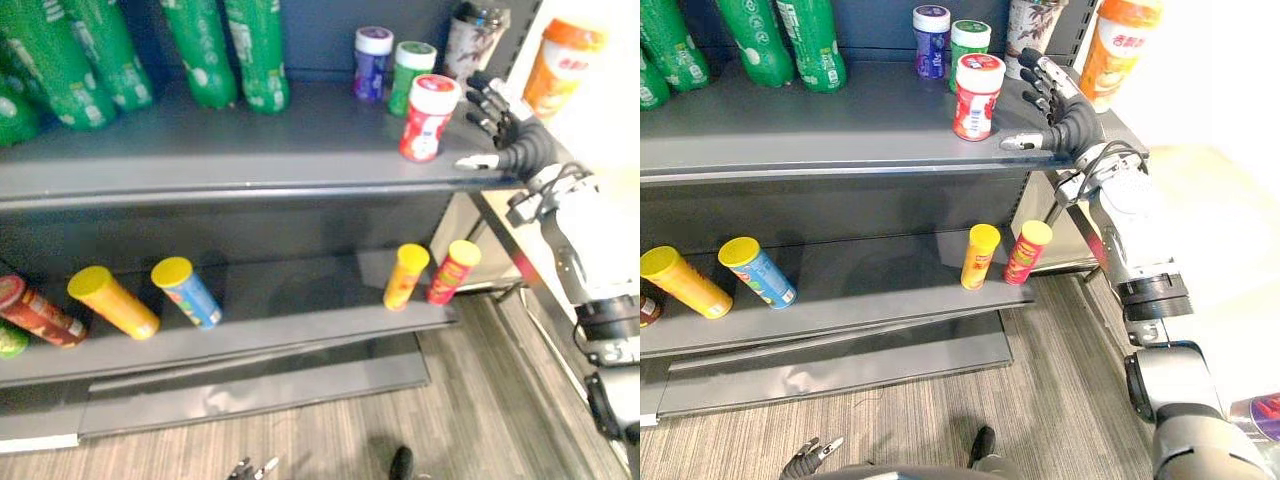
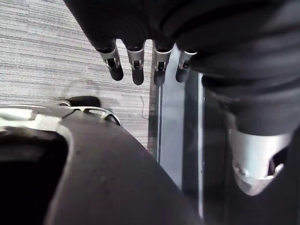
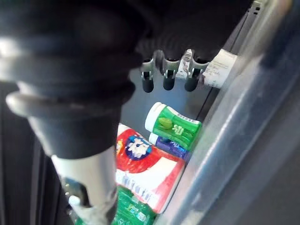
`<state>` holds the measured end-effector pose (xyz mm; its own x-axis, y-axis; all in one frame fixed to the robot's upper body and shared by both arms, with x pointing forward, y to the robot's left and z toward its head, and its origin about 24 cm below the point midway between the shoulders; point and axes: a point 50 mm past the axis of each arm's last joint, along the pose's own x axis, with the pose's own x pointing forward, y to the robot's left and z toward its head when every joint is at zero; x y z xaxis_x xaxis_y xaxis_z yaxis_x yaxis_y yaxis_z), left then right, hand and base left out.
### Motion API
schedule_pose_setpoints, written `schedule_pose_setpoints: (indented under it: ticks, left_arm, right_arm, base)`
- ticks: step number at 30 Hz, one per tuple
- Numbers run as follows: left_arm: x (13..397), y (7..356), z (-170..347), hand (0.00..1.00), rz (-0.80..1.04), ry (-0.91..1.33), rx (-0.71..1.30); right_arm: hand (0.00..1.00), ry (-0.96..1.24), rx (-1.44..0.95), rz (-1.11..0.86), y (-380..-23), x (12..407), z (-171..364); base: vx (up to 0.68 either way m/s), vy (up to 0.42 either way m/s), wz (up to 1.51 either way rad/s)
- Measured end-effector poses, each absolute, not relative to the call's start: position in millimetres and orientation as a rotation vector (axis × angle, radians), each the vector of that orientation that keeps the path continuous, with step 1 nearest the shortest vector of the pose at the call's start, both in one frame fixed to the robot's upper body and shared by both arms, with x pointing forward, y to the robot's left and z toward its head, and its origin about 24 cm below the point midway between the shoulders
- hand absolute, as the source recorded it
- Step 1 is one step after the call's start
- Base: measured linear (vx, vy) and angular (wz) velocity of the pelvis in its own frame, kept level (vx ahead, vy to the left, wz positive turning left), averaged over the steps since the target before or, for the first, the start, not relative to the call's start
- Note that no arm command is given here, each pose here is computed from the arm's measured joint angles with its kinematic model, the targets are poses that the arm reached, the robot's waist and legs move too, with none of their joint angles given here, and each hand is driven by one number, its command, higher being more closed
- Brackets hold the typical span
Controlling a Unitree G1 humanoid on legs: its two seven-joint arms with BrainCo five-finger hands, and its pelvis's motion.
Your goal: Put the gum and the chips on the shelf.
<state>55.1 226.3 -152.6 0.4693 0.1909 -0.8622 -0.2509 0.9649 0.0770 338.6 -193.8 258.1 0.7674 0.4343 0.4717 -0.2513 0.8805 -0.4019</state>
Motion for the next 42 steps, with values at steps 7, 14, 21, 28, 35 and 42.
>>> schedule_pose_setpoints:
  ticks: [7,14,21,28,35,42]
  left_arm:
    - [52.5,226.2,-153.7,0.0,0.258,1.06,-0.04]
    - [53.0,225.5,-153.5,0.0,0.257,1.05,-0.04]
    - [50.0,224.7,-154.7,0.0,0.273,1.052,-0.049]
    - [41.4,227.4,-156.1,0.0,0.318,1.07,-0.057]
    - [36.0,226.2,-156.6,0.0,0.352,1.072,-0.07]
    - [33.7,224.0,-156.7,0.0,0.368,1.066,-0.073]
  right_arm:
    - [0.0,-0.655,-0.348,0.371,-199.4,323.1,268.2]
    - [0.0,-0.686,-0.363,0.369,-203.1,308.9,268.1]
    - [0.0,-0.757,-0.344,0.359,-208.9,285.8,272.4]
    - [0.0,-0.73,-0.317,0.298,-226.1,250.0,245.6]
    - [0.0,-0.477,-0.11,0.225,-239.8,222.1,164.6]
    - [0.0,-0.109,0.145,0.282,-213.8,196.4,76.2]
  base:
    - [-0.02,-0.002,-0.07]
    - [-0.01,-0.001,-0.08]
    - [-0.02,-0.004,-0.11]
    - [-0.01,0.003,-0.13]
    - [-0.01,-0.009,-0.17]
    - [-0.01,-0.004,-0.04]
